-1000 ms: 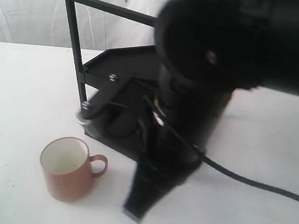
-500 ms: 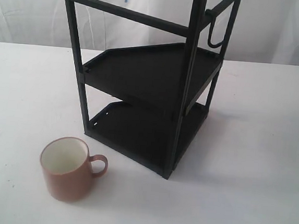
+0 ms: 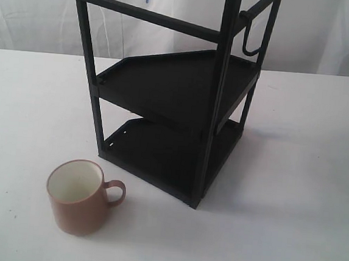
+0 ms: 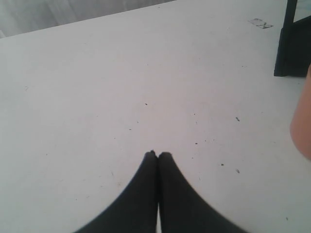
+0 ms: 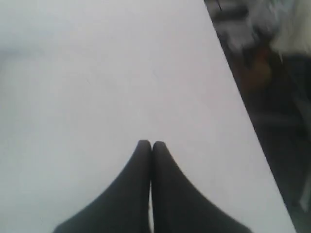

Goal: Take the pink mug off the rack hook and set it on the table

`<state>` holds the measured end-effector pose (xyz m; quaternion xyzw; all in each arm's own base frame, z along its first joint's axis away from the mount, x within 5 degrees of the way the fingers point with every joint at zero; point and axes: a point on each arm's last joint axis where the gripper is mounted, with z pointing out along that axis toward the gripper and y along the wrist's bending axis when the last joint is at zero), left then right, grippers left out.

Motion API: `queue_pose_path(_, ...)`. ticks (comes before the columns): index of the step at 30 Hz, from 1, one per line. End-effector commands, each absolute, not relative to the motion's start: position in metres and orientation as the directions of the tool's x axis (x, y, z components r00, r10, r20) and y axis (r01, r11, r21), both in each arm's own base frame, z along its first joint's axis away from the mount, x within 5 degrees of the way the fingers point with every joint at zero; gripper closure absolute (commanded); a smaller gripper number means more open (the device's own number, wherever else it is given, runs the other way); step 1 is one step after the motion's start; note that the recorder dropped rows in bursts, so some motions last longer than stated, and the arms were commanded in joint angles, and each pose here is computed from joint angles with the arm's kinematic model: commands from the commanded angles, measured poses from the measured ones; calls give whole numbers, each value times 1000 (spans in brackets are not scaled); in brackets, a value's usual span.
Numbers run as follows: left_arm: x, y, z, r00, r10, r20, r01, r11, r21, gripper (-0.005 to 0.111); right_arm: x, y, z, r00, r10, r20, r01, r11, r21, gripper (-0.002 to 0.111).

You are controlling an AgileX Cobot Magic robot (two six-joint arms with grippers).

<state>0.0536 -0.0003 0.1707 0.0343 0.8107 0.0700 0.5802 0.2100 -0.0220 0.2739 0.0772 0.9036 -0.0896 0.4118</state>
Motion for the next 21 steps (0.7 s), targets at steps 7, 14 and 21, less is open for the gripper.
queue_pose_path(7, 54, -1, 170, -318, 133, -939, -21, 989, 147, 107, 109, -8, 333, -31, 28, -999, 88, 996, 25, 108)
queue_pose_path(14, 54, -1, 170, -318, 133, -939, -21, 989, 147, 107, 58, -7, 353, 203, 23, -979, 76, 996, 40, 108)
queue_pose_path(21, 54, -1, 170, -318, 133, -939, -21, 989, 147, 107, 28, -7, 358, 328, 21, -945, 71, 996, 47, 108)
